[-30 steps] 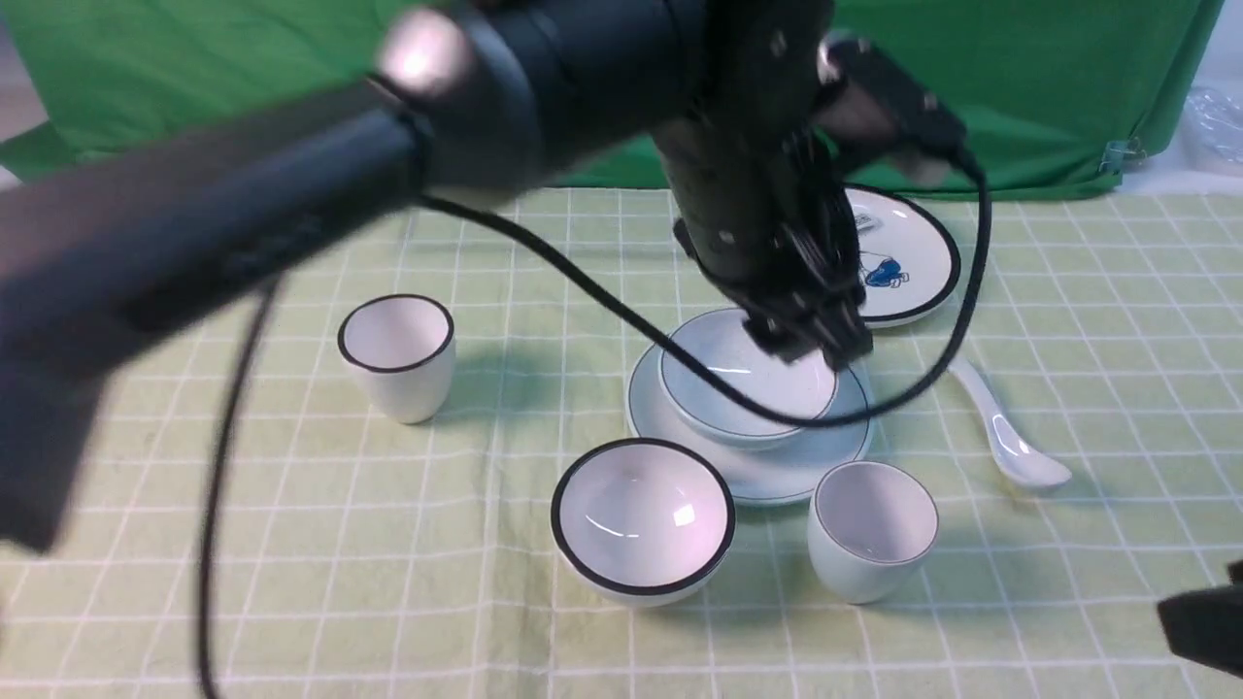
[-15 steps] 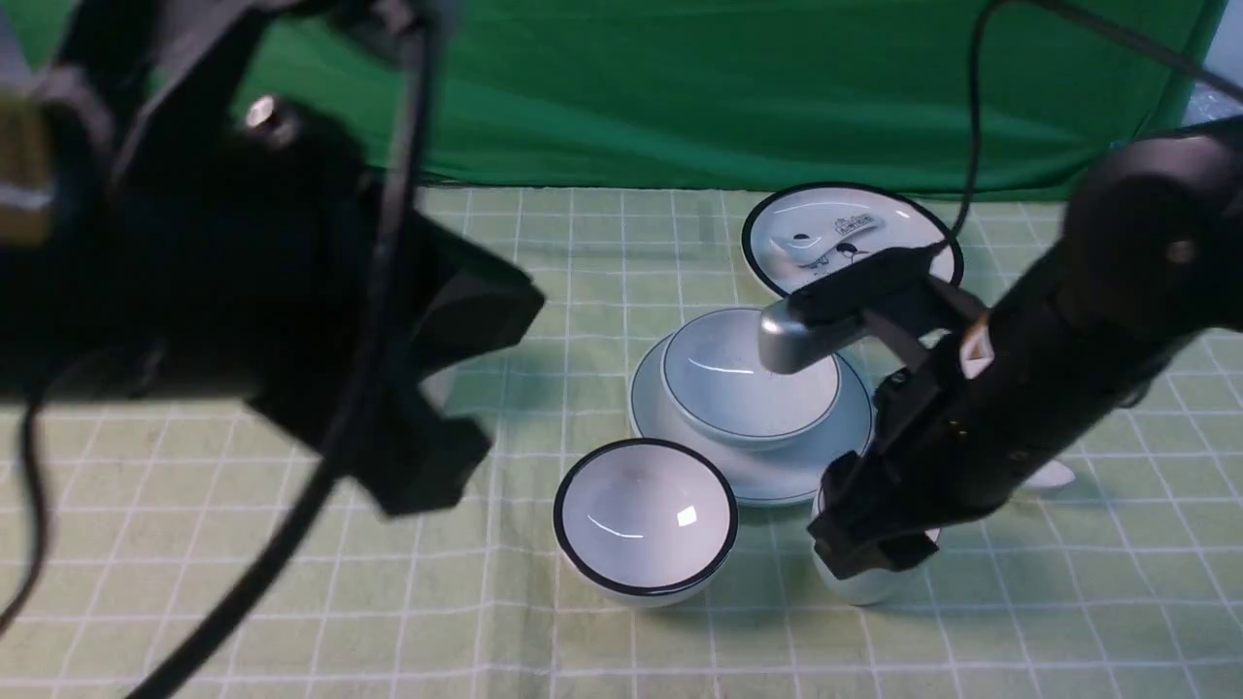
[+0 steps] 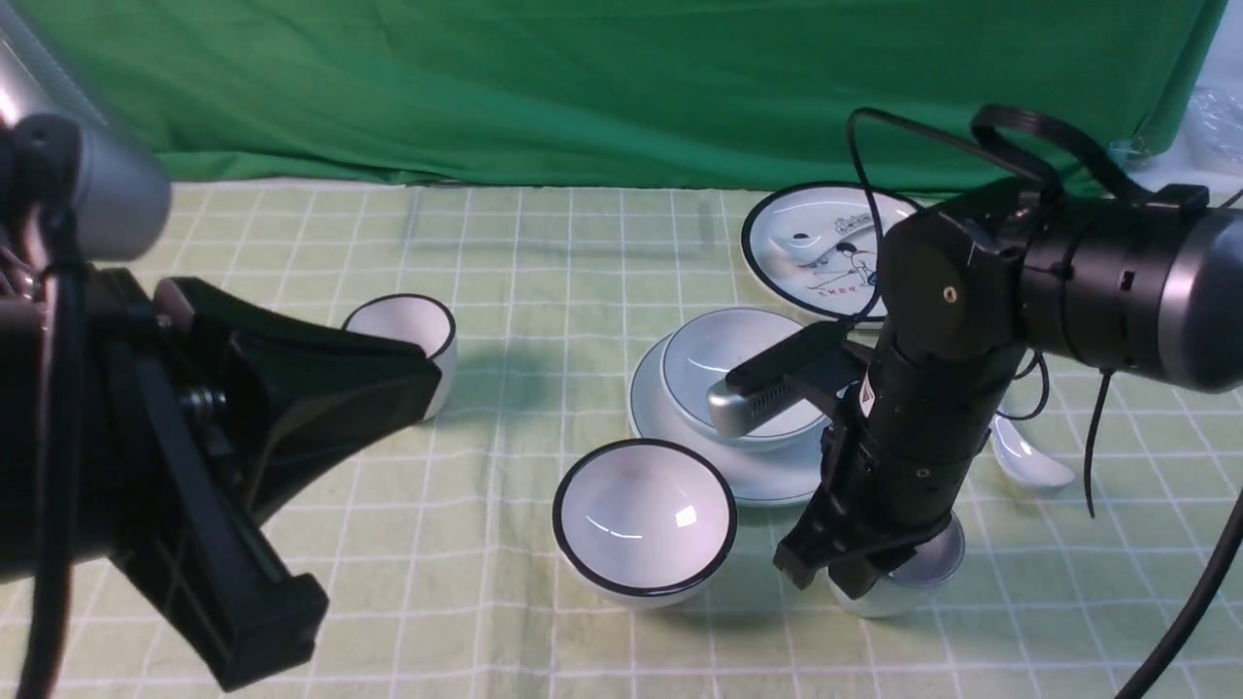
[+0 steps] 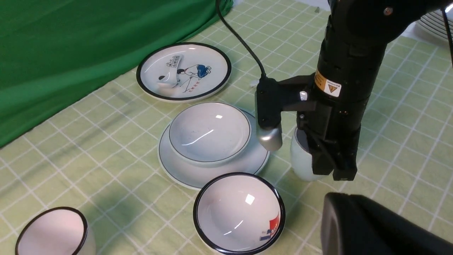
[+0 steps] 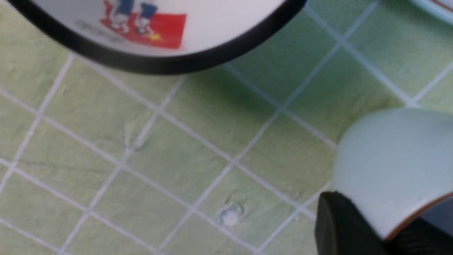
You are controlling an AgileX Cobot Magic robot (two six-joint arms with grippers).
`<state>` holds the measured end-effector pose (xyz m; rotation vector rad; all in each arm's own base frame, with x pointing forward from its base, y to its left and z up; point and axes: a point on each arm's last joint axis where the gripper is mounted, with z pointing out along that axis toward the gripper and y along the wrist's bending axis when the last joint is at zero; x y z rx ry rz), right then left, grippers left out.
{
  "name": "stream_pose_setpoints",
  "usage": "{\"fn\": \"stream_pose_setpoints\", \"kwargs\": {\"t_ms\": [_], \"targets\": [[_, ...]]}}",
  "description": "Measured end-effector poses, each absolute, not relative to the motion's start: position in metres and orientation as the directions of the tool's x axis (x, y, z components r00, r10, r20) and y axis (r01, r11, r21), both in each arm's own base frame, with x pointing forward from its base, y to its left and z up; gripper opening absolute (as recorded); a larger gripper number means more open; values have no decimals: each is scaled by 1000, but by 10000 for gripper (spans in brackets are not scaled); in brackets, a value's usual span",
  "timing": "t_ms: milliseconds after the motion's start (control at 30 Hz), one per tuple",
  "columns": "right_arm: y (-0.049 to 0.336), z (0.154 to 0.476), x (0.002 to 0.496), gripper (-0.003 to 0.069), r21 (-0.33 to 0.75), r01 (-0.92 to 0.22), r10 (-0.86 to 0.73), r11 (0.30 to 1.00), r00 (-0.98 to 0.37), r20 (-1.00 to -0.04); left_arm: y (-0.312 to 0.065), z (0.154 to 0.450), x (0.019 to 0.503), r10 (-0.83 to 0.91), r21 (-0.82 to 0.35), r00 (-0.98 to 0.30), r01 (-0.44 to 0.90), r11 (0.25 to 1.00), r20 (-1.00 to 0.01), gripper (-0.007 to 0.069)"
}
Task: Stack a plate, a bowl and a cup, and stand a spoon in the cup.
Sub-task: Use the right arm to grab a blue teacup, then use the right arm to put the blue teacup into the blue rice bowl in the middle
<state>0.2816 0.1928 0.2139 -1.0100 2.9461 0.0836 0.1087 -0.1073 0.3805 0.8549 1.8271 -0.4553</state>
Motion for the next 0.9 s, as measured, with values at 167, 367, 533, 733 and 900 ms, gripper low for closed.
{"fn": "stream_pose_setpoints", "kwargs": {"t_ms": [167, 367, 533, 733, 900], "targets": [[200, 276, 292, 87, 32, -620, -597, 784, -768, -234, -106, 381, 110, 359, 104, -205, 727, 678, -910, 4], [217, 304, 339, 87, 8, -618, -567, 786, -725, -391, -106, 381, 110, 362, 108, -203, 727, 679, -910, 4], [230, 261, 381, 87, 16, -606, -577, 795, -765, -288, -106, 381, 110, 358, 102, -207, 726, 680, -911, 4], [234, 236, 400, 87, 23, -601, -586, 799, -787, -190, -107, 381, 110, 353, 97, -208, 727, 680, -912, 4], [236, 229, 403, 95, 27, -601, -588, 799, -790, -173, -107, 382, 110, 342, 94, -202, 727, 680, -918, 4]]}}
